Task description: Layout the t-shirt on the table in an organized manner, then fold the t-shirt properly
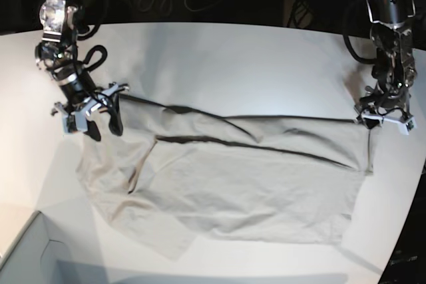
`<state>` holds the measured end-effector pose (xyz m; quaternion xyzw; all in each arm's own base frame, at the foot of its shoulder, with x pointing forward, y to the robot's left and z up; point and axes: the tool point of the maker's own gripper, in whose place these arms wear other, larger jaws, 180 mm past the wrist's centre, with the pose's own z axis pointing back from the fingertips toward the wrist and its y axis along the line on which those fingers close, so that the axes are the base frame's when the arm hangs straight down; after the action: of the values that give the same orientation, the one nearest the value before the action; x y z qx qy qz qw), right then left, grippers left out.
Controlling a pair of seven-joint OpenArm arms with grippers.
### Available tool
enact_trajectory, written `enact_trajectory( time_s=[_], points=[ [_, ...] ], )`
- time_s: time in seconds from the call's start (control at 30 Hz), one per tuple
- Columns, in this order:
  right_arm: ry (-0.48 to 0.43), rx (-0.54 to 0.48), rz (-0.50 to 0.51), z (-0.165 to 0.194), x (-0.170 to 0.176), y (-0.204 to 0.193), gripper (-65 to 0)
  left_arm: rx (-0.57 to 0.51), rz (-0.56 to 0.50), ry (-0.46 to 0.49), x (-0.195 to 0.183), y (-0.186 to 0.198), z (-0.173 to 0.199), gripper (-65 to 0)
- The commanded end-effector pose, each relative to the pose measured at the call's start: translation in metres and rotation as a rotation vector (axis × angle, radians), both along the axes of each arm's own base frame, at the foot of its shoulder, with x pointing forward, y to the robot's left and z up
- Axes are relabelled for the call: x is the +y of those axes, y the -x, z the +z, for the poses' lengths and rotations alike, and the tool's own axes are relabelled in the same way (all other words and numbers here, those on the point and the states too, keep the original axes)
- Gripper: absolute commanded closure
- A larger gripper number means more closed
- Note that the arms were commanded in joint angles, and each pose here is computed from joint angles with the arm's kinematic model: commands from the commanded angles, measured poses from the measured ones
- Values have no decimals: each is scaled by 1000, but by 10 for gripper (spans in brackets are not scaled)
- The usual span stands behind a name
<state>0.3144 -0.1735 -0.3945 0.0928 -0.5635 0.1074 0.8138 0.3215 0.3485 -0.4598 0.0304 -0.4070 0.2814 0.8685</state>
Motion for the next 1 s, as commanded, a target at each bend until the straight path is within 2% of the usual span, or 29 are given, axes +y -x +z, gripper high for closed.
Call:
enact_trajectory(
  time_s=[0.0,0.2,0.4,0.47,0.67,0.77,0.83,0.97],
  points=[
    [-15,-64,-5,17,-4,-6,-325,-59,3,-26,10,-18,20,-424],
    [14,-21,-56,8,-25,26,-326,-88,14,-11,10,-40,29,-423],
    [16,41,-78,-10,-33,48,-326,-57,34,21,8,-43,17,-413],
    [10,66,-79,-19,-32,54,-326,-57,31,36,1,-45,14,-347],
    [-9,100,-93,-34,-36,48,-326,-54,30,44,-3,-44,11,0],
    [-6,104,-93,-36,-39,43,-326,-53,30,45,-3,-44,11,-20],
    [2,99,-90,-34,-42,38,-326,-53,31,43,-2,-44,11,0],
    [1,88,-89,-31,-42,32,-322,-54,35,39,1,-44,12,0]
  ],
)
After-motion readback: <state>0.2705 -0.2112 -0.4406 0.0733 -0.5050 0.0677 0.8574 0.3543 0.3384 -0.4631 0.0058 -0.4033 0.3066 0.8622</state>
